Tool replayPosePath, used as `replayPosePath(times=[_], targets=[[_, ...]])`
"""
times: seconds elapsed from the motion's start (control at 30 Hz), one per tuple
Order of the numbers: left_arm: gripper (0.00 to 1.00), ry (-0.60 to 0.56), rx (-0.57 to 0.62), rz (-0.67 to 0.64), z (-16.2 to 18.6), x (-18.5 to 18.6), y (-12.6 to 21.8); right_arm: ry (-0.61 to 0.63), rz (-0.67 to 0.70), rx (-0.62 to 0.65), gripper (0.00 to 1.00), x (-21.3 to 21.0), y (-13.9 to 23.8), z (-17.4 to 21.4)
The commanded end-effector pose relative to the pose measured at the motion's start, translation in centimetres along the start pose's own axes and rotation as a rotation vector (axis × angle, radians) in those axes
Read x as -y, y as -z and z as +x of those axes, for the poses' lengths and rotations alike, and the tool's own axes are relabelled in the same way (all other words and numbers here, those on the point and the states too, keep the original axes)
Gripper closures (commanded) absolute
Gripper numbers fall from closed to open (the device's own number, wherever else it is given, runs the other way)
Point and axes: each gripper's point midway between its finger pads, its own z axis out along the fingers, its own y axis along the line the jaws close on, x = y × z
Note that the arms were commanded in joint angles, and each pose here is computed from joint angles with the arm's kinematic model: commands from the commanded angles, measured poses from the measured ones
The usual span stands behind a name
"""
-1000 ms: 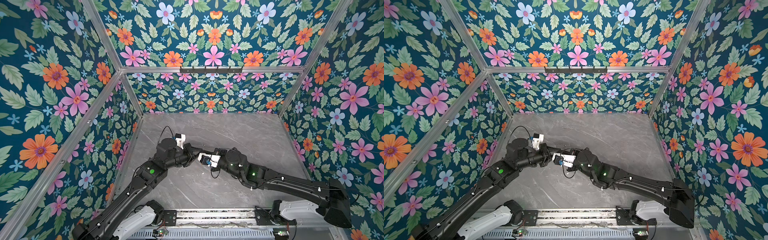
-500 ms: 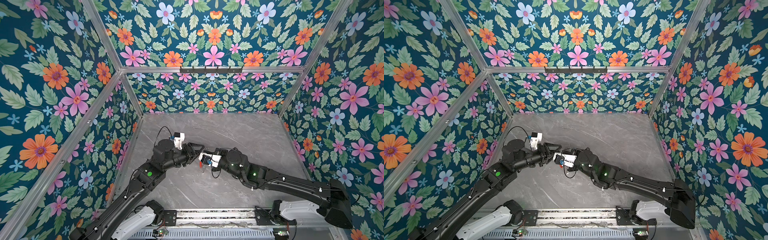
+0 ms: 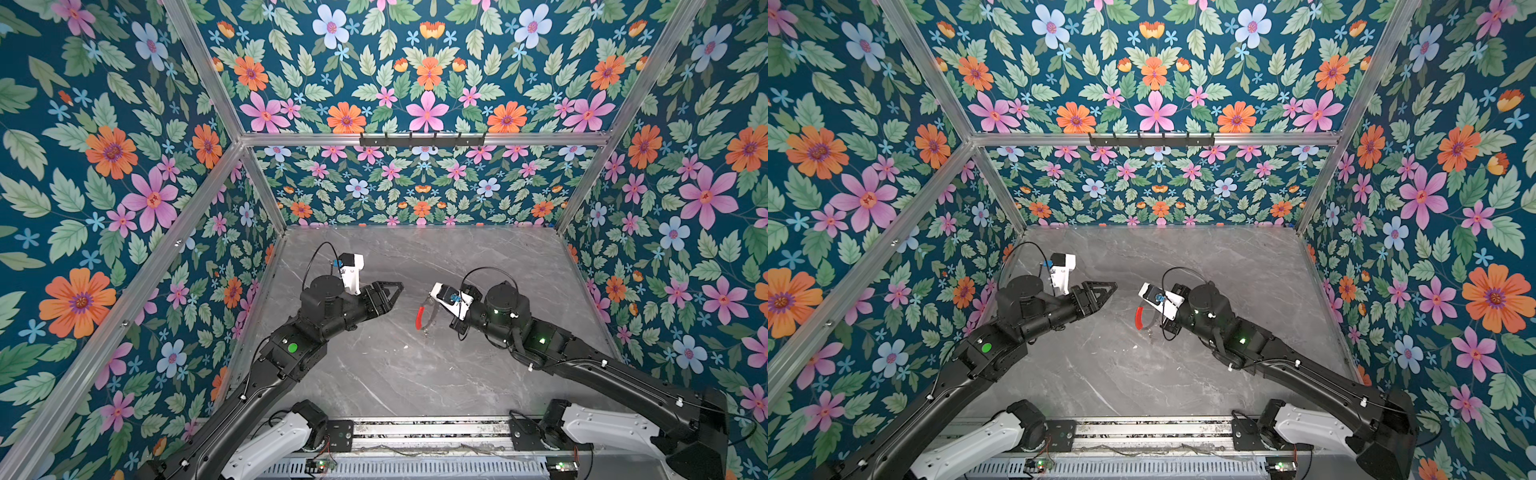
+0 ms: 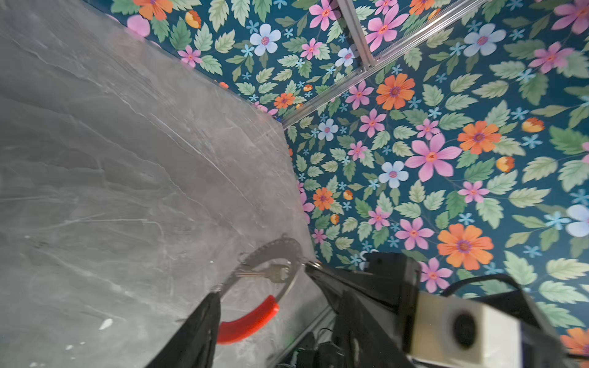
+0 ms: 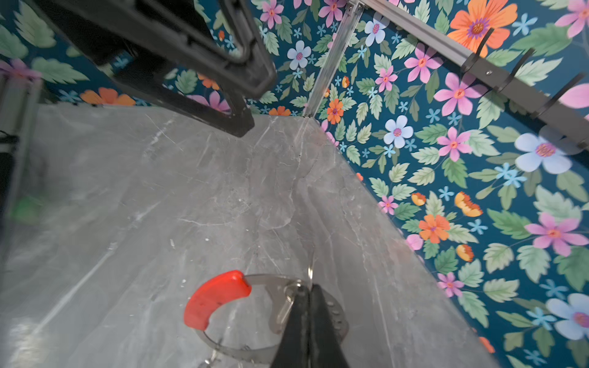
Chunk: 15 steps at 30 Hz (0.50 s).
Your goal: Remove the keys from the keyring
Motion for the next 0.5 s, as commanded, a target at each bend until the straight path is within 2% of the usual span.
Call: replayPosePath(times=[0.0,0.1,0.27,0.47], targets=[[0.37,-0.161,0.027,-0.025,-0.6,-0.4,-0.4,-0.18,-0.17,0.024,1.0,-1.7,1.3,-0.2],[0.41,-0.243,0.018,0.032,-0.4,0.5,-0.8,-0.266,-0.24,0.04,1.0,-1.7,2.2,-0.3],[0.41,-0.345,0.033,0.293,0.9,3.7,-0.7,-0.371,-0.36,0.089,1.0,-1.9,3.6,-0.9],[0.44,-0.431,-0.059,0.439,3.2,5.0,-1.5,-0.431,-0.48,0.12,1.0,-2.5,4.9,-1.3]])
